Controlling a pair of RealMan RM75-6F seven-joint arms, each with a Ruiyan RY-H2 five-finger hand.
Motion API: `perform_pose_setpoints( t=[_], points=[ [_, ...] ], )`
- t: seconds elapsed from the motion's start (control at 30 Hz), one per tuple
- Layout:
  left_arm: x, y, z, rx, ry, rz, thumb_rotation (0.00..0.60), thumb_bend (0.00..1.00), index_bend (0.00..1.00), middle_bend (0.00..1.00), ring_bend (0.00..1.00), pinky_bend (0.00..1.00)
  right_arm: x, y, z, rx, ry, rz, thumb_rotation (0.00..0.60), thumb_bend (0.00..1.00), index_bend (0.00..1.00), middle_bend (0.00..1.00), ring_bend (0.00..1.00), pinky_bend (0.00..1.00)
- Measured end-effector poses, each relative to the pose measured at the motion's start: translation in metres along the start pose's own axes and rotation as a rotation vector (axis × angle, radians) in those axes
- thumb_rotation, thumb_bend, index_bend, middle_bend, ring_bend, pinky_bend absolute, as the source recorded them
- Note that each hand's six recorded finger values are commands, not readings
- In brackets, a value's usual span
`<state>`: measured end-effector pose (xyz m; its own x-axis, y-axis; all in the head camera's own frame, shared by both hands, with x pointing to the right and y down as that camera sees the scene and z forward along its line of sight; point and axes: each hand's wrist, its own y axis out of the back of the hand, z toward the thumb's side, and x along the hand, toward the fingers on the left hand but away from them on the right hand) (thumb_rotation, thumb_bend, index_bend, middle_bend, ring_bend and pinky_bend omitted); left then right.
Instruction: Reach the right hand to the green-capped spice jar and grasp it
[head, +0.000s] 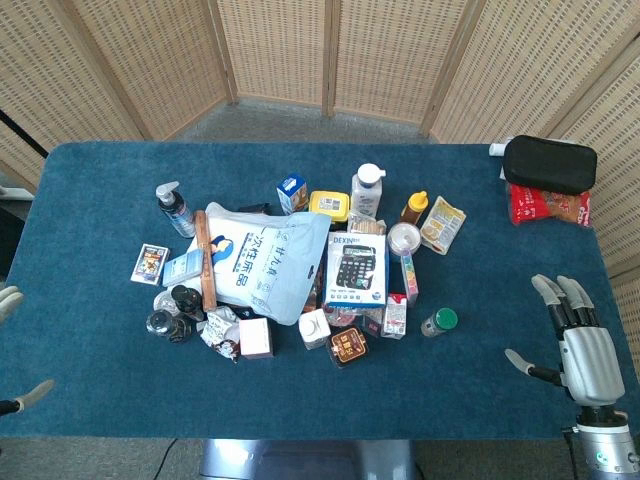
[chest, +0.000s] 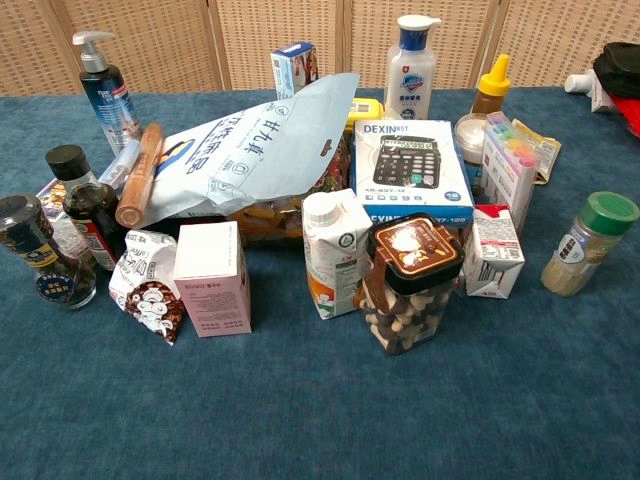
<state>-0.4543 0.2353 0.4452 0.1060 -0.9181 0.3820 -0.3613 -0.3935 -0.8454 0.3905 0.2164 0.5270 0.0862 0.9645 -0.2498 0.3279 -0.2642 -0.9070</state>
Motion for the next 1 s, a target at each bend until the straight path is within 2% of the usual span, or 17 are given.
perform_pose_setpoints(
  t=[0.2,0.4,0.73,1.0],
  points=[
    [0.001,-0.001,0.000,0.004,0.003,-0.001,0.600,0.00,0.00,0.00,0.00,0.00,-0.001,-0.007,-0.001,-0.003,-0.002,0.028,0.600,0.00,0.00,0.00,0.00,0.00],
    [0.002,-0.002,0.000,0.005,0.005,-0.004,0.600,0.00,0.00,0.00,0.00,0.00,-0.001,-0.015,-0.001,-0.068,-0.006,0.067,0.600,0.00,0.00,0.00,0.00,0.00],
    [0.003,-0.002,-0.001,0.005,0.016,-0.001,0.600,0.00,0.00,0.00,0.00,0.00,-0.004,-0.061,-0.006,-0.244,-0.014,0.239,0.600,0.00,0.00,0.00,0.00,0.00],
    [0.005,-0.003,-0.003,0.005,0.022,-0.005,0.600,0.00,0.00,0.00,0.00,0.00,-0.018,-0.092,-0.005,-0.340,-0.037,0.320,0.600,0.00,0.00,0.00,0.00,0.00]
  ],
)
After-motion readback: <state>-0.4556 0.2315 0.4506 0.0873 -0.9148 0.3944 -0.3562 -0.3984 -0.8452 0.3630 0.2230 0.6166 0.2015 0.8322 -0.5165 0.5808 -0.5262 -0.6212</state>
